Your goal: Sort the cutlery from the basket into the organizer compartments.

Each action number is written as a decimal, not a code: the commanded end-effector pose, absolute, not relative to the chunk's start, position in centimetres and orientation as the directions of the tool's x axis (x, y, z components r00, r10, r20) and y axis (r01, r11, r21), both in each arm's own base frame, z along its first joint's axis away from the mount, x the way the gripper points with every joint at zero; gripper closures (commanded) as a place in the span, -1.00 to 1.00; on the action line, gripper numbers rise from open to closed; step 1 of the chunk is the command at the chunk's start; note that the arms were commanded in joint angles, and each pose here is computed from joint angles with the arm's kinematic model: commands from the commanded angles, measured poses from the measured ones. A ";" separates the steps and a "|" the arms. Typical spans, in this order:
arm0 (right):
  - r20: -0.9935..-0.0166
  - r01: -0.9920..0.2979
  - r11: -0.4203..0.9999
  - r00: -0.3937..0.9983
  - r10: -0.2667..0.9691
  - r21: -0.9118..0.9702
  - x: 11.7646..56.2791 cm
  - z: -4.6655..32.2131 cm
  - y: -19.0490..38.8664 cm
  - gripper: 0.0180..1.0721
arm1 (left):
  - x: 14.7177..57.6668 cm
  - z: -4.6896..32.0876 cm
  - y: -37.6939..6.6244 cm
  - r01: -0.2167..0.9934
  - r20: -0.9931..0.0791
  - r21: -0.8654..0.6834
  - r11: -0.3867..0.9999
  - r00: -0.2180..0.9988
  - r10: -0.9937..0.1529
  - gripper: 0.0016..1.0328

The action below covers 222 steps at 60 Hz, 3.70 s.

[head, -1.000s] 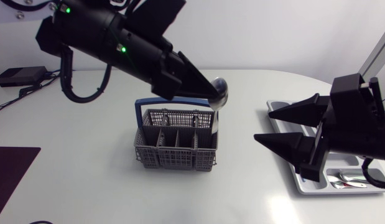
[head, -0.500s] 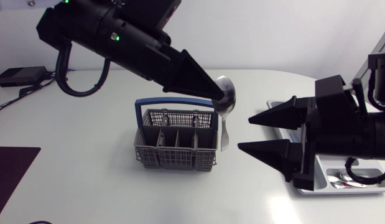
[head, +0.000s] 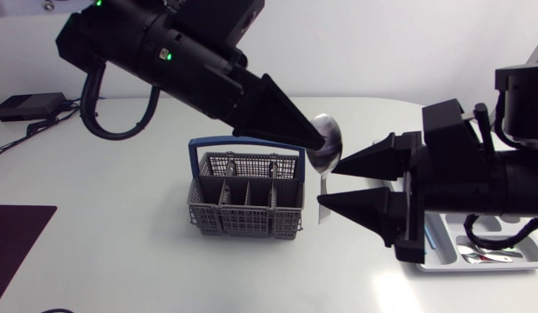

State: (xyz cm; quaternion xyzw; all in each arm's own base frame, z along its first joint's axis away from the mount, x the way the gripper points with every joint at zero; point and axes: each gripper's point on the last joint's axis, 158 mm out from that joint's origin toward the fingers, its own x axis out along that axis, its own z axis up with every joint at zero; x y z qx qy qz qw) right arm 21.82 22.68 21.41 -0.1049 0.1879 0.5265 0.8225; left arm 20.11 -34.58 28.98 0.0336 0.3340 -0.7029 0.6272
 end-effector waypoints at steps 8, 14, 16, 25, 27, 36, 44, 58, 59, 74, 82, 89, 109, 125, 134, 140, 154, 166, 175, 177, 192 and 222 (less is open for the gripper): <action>-0.393 -0.917 0.397 0.349 0.851 0.047 21.7 22.5 23.6 0.06 | 19.6 28.7 -34.8 0.885 -0.454 -0.465 -0.009 -0.247 -0.856 0.94; -0.388 -0.921 0.386 0.338 0.858 0.051 21.6 22.6 23.8 0.16 | 19.5 28.6 -34.9 0.884 -0.455 -0.468 -0.010 -0.251 -0.854 0.94; -0.386 -0.923 0.382 0.334 0.860 0.051 21.5 22.7 23.8 0.19 | 19.4 28.5 -34.9 0.883 -0.456 -0.469 -0.011 -0.253 -0.854 0.94; -0.382 -0.934 0.352 0.302 0.873 0.066 21.0 22.9 24.3 0.42 | 19.4 28.6 -34.9 0.883 -0.455 -0.469 -0.011 -0.252 -0.854 0.94; -0.381 -0.935 0.350 0.302 0.874 0.063 20.9 23.0 24.4 0.49 | 19.4 28.5 -34.9 0.882 -0.455 -0.471 -0.011 -0.254 -0.854 0.94; -0.385 -0.939 0.336 0.285 0.878 0.073 20.6 22.8 24.5 0.85 | 19.5 28.6 -34.9 0.883 -0.455 -0.469 -0.009 -0.250 -0.855 0.94; -0.392 -0.940 0.331 0.276 0.878 0.081 20.2 22.8 24.5 0.89 | 19.6 28.9 -34.9 0.886 -0.452 -0.464 -0.008 -0.244 -0.858 0.94; -0.413 -0.933 0.348 0.283 0.866 0.089 20.3 22.3 24.1 0.89 | 21.8 29.9 -34.0 0.889 -0.437 -0.456 0.042 -0.183 -0.881 0.26; -0.413 -0.932 0.351 0.286 0.865 0.089 20.3 22.4 24.0 0.89 | 22.0 30.1 -33.8 0.891 -0.436 -0.451 0.048 -0.173 -0.883 0.11; -0.435 -0.863 0.503 0.434 0.789 0.051 24.0 22.7 20.2 0.89 | 24.9 30.8 -31.5 0.920 -0.460 -0.356 0.165 -0.018 -0.888 -0.40; -0.469 -0.790 0.613 0.542 0.698 0.000 26.9 22.3 16.9 0.89 | 26.1 29.6 -30.6 0.917 -0.503 -0.323 0.233 0.042 -0.863 -0.45; -0.501 -0.682 0.729 0.651 0.569 -0.059 30.4 21.9 12.4 0.89 | 27.3 28.1 -29.4 0.913 -0.559 -0.247 0.325 0.139 -0.818 -0.48; -0.607 -0.293 0.944 0.781 0.147 -0.149 39.1 17.5 -2.5 0.89 | 30.5 24.9 -25.0 0.859 -0.640 -0.070 0.508 0.351 -0.683 -0.57; -0.685 -0.122 0.978 0.728 -0.028 -0.170 42.0 12.6 -9.0 0.89 | 31.5 23.4 -22.3 0.821 -0.657 -0.004 0.571 0.428 -0.621 -0.62; -0.713 -0.064 0.979 0.694 -0.097 -0.195 43.2 10.2 -11.4 0.89 | 32.1 22.5 -20.5 0.800 -0.662 0.012 0.599 0.455 -0.595 -0.65; -0.744 -0.023 0.981 0.655 -0.131 -0.193 44.0 8.1 -12.7 0.89 | 32.3 22.2 -19.6 0.789 -0.666 0.013 0.614 0.465 -0.584 -0.65; -0.801 0.039 0.981 0.571 -0.177 -0.189 44.8 3.8 -14.4 0.89 | 32.1 21.6 -18.7 0.783 -0.673 0.018 0.622 0.470 -0.572 -0.65; -0.831 0.046 0.978 0.521 -0.195 -0.201 45.0 1.4 -13.9 0.89 | 32.0 21.6 -18.9 0.786 -0.672 0.018 0.619 0.468 -0.574 -0.65; -0.849 0.038 0.975 0.486 -0.209 -0.218 45.2 -0.3 -13.4 0.88 | 31.8 21.6 -19.1 0.789 -0.672 0.016 0.614 0.464 -0.578 -0.65; -0.850 0.039 0.975 0.482 -0.211 -0.220 45.4 -0.5 -13.4 0.88 | 31.8 21.6 -19.1 0.788 -0.672 0.015 0.615 0.464 -0.578 -0.65; -0.862 0.042 0.972 0.454 -0.226 -0.233 46.1 -2.3 -13.0 0.62 | 31.6 21.7 -18.8 0.785 -0.670 0.017 0.620 0.469 -0.576 -0.65; -0.795 0.031 0.972 0.570 -0.207 -0.232 44.9 4.3 -11.1 -0.36 | 31.7 20.1 -15.0 0.746 -0.694 0.045 0.665 0.502 -0.517 -0.65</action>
